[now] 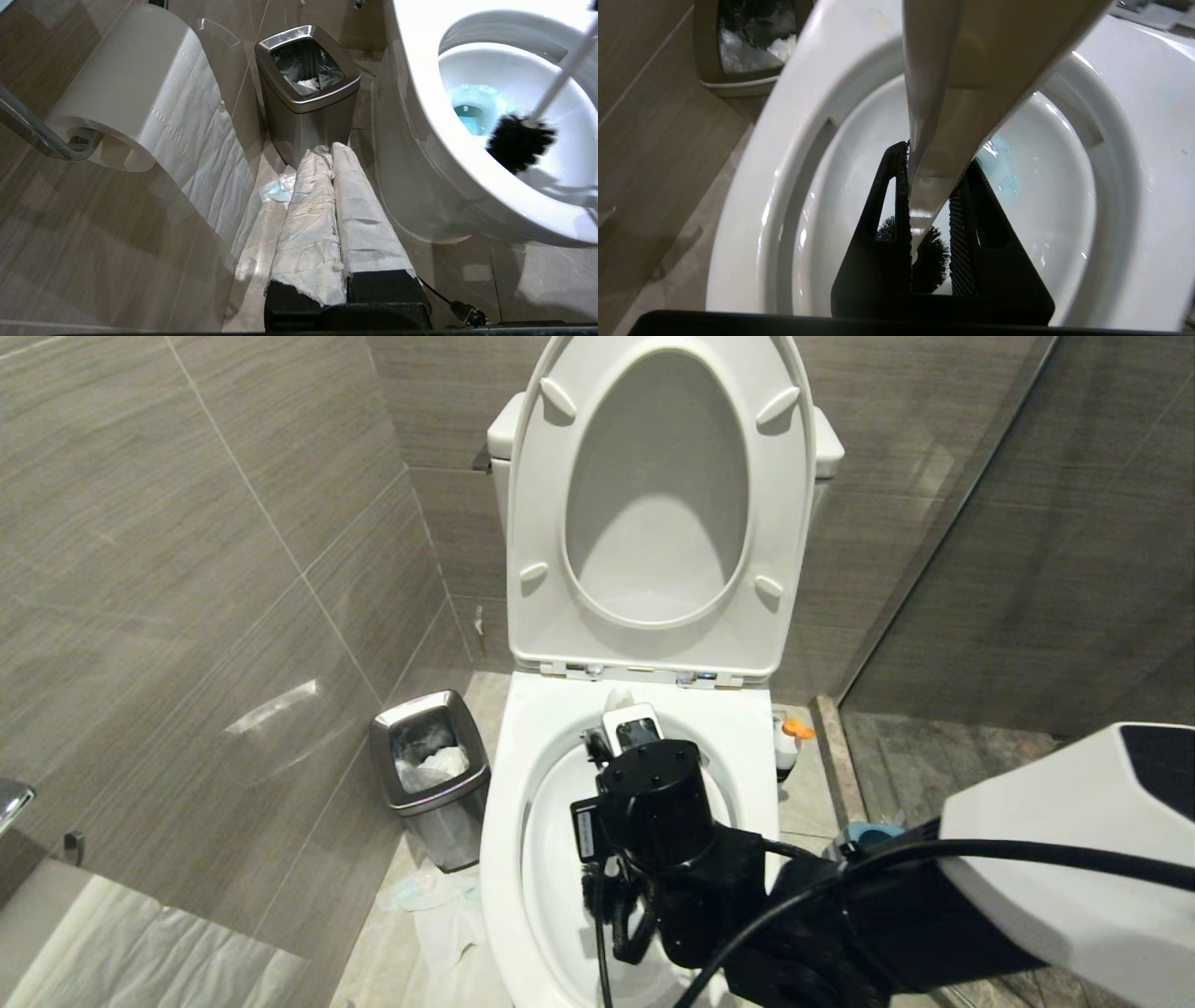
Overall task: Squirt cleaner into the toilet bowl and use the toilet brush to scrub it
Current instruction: Scrub the toilet bowl
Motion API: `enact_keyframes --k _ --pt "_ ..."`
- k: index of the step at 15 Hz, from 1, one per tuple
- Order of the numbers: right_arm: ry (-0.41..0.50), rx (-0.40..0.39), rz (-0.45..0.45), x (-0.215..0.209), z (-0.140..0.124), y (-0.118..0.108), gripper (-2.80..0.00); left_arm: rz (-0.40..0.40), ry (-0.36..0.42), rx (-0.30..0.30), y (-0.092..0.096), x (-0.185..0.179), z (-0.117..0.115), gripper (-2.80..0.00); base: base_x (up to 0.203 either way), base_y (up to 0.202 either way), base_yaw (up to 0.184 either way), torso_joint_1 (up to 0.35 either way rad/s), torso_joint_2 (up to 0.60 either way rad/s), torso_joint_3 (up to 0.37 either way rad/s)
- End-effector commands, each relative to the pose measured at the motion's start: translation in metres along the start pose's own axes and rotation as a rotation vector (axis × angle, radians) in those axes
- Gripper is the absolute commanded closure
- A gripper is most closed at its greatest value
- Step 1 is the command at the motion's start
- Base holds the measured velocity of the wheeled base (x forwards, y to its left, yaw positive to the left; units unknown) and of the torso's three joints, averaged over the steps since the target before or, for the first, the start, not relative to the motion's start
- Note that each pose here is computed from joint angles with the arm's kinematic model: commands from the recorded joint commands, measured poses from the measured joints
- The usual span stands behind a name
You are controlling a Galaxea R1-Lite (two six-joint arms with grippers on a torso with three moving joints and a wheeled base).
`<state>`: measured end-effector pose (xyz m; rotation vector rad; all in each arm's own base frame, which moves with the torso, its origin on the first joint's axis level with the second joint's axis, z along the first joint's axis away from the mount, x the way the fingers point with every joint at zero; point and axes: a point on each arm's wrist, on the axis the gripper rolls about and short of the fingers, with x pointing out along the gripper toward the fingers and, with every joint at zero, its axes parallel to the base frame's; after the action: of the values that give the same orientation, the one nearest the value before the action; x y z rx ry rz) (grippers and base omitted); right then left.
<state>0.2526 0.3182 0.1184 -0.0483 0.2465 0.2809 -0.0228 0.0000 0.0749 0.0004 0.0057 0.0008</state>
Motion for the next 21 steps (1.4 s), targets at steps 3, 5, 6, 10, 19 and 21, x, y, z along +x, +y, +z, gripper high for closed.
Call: enact_keyframes --k 3,5,6,10,19,21 --pt "-0.015 0.044 -0.053 -0.046 0.013 -0.038 0.00 0.001 0.000 0.000 0.000 0.000 0.000 0.00 0.000 0.000 0.000 0.000 0.00 0.000" --pt "-0.031 0.059 -0.092 -0.044 0.011 -0.053 0.00 0.001 0.000 0.000 0.000 0.000 0.000 0.00 0.000 0.000 0.000 0.000 0.00 0.000" --pt "-0.032 0.060 -0.115 -0.042 0.008 -0.061 0.00 0.001 0.000 0.000 0.000 0.000 0.000 0.00 0.000 0.000 0.000 0.000 0.00 0.000" --pt "-0.046 0.069 -0.210 -0.022 0.011 -0.089 0.00 0.001 0.000 0.000 0.000 0.000 0.000 0.00 0.000 0.000 0.000 0.000 0.00 0.000" --pt "-0.181 0.096 -0.249 0.066 0.028 -0.070 0.00 0.001 0.000 0.000 0.000 0.000 0.000 0.00 0.000 0.000 0.000 0.000 0.00 0.000" --pt "-0.195 0.089 -0.248 0.085 0.026 -0.062 0.00 0.001 0.000 0.000 0.000 0.000 0.000 0.00 0.000 0.000 0.000 0.000 0.00 0.000"
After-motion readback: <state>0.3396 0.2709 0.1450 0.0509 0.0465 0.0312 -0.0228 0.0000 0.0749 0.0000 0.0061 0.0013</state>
